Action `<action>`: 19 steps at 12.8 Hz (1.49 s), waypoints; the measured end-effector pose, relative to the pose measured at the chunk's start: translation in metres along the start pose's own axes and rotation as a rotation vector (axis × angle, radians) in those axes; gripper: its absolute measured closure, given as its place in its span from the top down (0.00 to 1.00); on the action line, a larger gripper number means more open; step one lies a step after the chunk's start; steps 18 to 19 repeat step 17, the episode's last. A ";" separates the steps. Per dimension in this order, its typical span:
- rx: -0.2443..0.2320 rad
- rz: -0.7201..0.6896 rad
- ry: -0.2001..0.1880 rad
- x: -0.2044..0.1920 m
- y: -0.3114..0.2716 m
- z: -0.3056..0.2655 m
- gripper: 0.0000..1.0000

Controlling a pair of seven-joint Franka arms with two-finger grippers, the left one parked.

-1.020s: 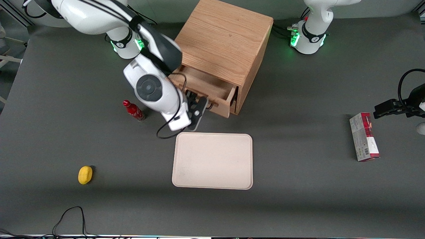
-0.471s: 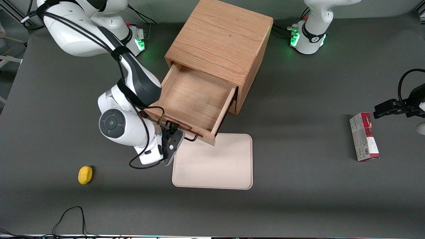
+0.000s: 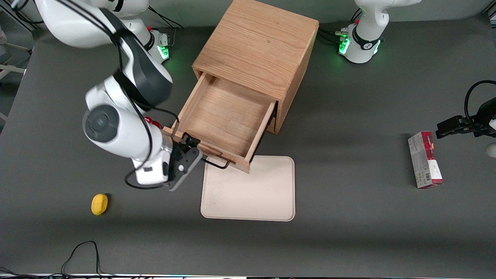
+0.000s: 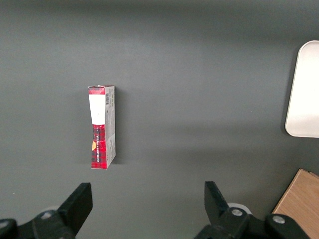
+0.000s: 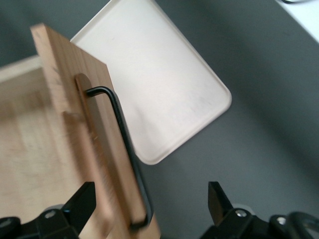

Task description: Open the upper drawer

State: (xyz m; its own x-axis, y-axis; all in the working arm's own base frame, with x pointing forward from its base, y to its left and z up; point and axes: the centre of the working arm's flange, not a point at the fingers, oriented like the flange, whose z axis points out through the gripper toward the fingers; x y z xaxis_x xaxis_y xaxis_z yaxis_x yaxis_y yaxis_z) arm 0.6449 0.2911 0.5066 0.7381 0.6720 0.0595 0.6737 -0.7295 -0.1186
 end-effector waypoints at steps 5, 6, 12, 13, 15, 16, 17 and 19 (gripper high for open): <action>-0.100 0.392 -0.102 -0.118 0.082 -0.065 1.00; -0.078 0.484 -0.077 -0.154 0.109 -0.065 1.00; -0.084 0.782 -0.032 -0.262 0.091 -0.110 1.00; -0.086 0.779 -0.023 -0.264 0.084 -0.118 1.00; -0.085 0.776 -0.026 -0.266 0.078 -0.123 1.00; -0.085 0.777 -0.028 -0.266 0.078 -0.123 1.00; -0.085 0.781 -0.029 -0.266 0.078 -0.122 1.00; -0.085 0.781 -0.029 -0.266 0.078 -0.122 1.00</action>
